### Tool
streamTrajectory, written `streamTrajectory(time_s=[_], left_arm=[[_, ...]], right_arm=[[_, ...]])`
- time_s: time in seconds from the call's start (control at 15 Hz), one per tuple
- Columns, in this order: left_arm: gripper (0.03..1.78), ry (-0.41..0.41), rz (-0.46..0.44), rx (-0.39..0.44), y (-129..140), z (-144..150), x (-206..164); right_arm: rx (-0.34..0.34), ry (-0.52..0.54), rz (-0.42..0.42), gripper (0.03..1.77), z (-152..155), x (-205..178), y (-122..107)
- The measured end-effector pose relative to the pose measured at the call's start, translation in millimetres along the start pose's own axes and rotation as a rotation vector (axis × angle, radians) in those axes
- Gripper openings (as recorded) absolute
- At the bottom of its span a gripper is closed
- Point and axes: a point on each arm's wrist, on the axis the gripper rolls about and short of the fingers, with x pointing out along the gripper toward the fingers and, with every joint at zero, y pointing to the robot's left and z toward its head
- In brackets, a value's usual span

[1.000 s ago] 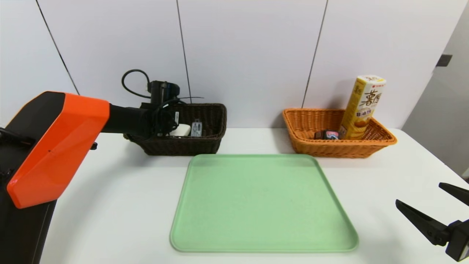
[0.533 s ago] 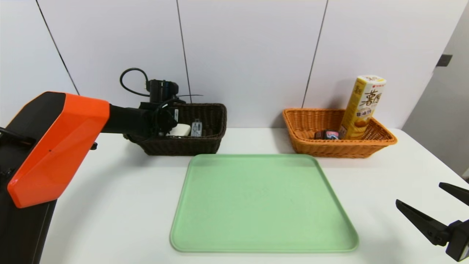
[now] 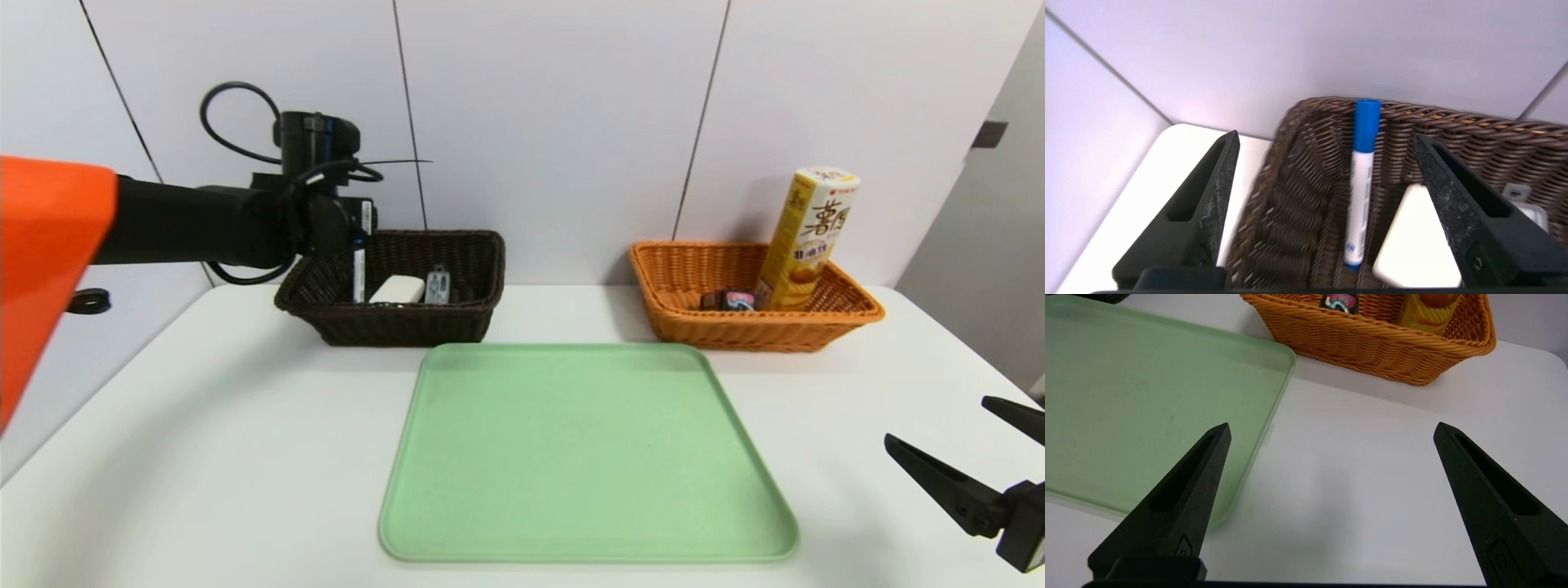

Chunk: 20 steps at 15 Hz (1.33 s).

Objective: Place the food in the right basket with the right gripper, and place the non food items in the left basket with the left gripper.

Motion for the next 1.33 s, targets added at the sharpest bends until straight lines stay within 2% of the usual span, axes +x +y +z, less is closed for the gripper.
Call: streamTrajectory(time_s=[0.33, 0.53, 0.67, 0.87, 1.13, 1.33], left_arm=[[1.6, 0.018, -0.063, -0.057, 46.7, 18.8, -76.9], [1.63, 0.055, -0.085, -0.099, 75.3, -0.9, -129.6], [1.65, 0.056, -0.07, -0.124, 97.4, -14.5, -160.7], [1.67, 0.028, 0.002, -0.153, 140.1, -33.3, -199.5], [1.67, -0.033, 0.153, -0.191, 188.9, -59.7, -238.4], [1.69, -0.071, 0.226, -0.221, 209.9, -90.4, -269.1]], right_arm=[[-0.006, -0.055, -0.009, 1.71, 15.7, 0.8, -2.3], [-0.017, -0.112, -0.018, 1.71, 30.1, -2.5, -4.0], [-0.023, -0.15, -0.033, 1.71, 37.6, -7.3, -4.7], [-0.023, -0.167, -0.047, 1.71, 39.0, -19.7, -4.6], [-0.019, -0.181, -0.082, 1.71, 37.3, -38.0, -5.2], [-0.017, -0.193, -0.093, 1.71, 31.1, -54.1, -3.0]])
